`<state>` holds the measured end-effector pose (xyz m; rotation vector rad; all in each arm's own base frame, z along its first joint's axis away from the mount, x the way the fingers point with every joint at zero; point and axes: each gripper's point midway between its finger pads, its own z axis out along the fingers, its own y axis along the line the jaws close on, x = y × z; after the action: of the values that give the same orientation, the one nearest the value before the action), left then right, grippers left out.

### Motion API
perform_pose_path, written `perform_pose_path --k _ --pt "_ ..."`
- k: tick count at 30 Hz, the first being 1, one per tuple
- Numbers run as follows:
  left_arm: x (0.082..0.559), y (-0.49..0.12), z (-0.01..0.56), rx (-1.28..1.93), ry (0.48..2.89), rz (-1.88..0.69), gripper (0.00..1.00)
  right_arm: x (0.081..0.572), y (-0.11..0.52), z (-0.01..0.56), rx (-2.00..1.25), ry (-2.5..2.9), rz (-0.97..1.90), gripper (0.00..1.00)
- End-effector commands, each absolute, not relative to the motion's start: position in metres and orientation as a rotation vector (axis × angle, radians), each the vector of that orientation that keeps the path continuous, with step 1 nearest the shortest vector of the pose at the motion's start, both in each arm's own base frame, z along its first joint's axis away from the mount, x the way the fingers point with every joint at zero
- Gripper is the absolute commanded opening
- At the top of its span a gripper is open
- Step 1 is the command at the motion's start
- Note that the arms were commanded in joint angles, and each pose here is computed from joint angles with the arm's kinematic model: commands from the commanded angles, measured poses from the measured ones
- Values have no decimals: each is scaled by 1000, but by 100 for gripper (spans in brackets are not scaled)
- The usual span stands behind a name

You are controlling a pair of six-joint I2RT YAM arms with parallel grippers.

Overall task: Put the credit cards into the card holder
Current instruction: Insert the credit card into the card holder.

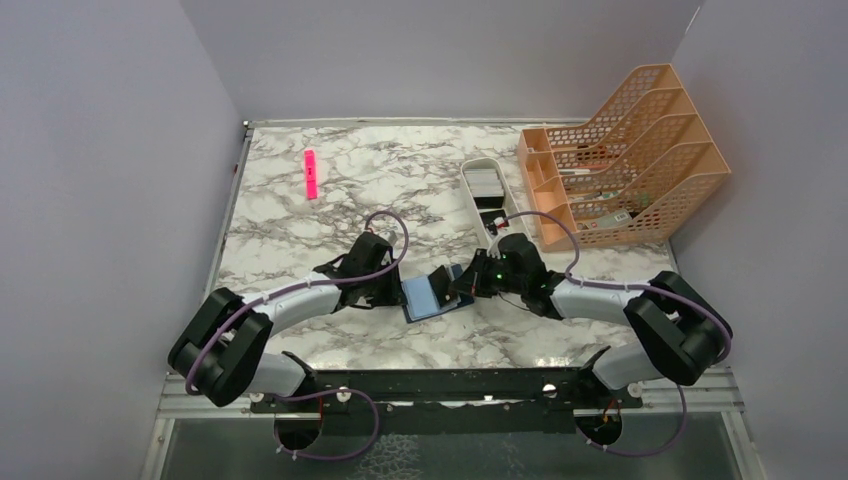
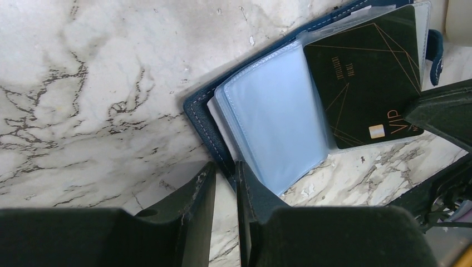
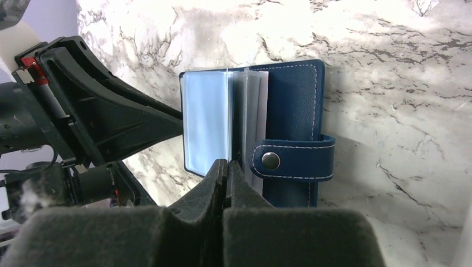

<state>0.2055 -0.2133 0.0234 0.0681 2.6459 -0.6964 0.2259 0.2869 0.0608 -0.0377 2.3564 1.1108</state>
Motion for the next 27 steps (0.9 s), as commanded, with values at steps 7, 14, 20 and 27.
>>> perform_pose_path --k 7,14,20,27 --pt "210 -207 16 77 2655 -622 24 224 296 53 -118 2323 1154 1" --pt "212 -204 15 70 2667 -587 24 221 297 46 -161 2337 1155 1" --pt "214 -204 15 64 2675 -580 24 221 293 44 -149 2345 1133 1" --pt "214 -207 18 55 2673 -604 24 223 296 42 -108 2336 1158 1"
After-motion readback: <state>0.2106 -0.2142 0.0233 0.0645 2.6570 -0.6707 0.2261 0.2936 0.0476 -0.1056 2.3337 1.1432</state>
